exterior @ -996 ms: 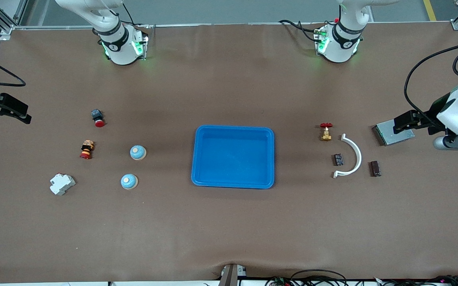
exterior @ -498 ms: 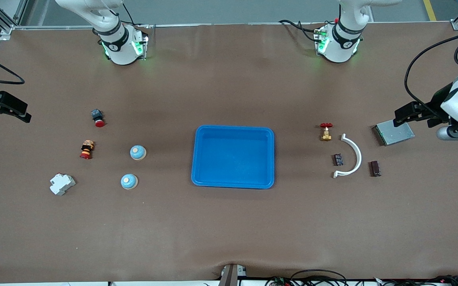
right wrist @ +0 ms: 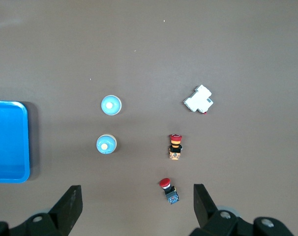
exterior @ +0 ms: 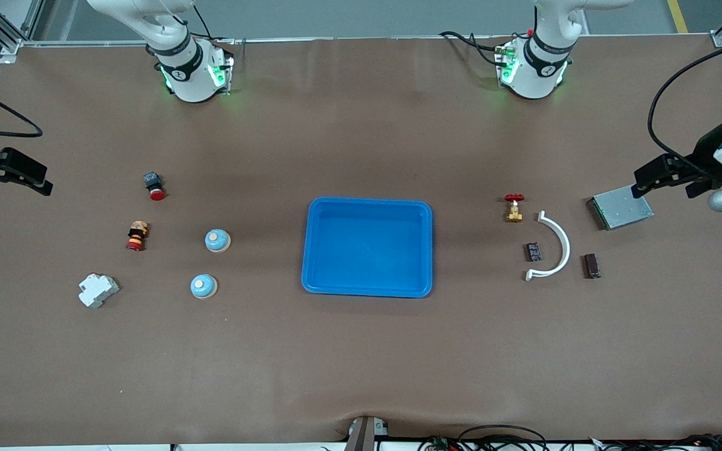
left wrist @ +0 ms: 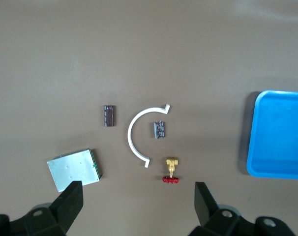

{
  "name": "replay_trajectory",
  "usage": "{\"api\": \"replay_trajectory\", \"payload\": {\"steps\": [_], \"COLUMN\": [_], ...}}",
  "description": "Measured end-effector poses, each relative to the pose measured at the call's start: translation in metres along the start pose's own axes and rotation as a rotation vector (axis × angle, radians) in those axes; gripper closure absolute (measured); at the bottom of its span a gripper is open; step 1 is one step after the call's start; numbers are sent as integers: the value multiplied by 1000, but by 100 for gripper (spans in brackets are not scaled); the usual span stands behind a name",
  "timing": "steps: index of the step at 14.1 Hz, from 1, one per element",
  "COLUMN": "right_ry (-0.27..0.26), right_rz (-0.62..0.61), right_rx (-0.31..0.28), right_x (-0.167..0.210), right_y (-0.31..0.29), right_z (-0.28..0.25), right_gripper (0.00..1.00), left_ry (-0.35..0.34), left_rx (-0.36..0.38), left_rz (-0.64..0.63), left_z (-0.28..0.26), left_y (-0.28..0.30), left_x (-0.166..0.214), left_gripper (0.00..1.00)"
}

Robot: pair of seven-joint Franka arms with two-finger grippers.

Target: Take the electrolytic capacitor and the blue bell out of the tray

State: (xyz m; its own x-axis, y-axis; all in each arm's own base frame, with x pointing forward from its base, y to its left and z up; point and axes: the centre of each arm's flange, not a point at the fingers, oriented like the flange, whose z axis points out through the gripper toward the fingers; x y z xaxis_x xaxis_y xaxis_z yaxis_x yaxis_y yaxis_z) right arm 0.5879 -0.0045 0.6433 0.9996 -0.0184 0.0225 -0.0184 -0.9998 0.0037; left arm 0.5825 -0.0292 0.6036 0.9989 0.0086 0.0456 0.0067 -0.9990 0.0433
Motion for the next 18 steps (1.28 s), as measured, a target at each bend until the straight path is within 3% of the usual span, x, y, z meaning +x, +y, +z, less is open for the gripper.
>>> {"api": "replay_trajectory", "payload": {"steps": [11, 18], "right_ry": [-1, -5], "right_rz": [17, 36], "right_rx": [0, -1], "right_x": [-3, -3], "right_y": [4, 9], "right_z": [1, 7], "right_gripper": [0, 0], "left_ry": [17, 15], "left_rx": [2, 46], "left_rz": [3, 22], "left_z": [-7, -5], "left_y": [0, 3], "left_x": [-2, -2], "left_gripper": [0, 0]}}
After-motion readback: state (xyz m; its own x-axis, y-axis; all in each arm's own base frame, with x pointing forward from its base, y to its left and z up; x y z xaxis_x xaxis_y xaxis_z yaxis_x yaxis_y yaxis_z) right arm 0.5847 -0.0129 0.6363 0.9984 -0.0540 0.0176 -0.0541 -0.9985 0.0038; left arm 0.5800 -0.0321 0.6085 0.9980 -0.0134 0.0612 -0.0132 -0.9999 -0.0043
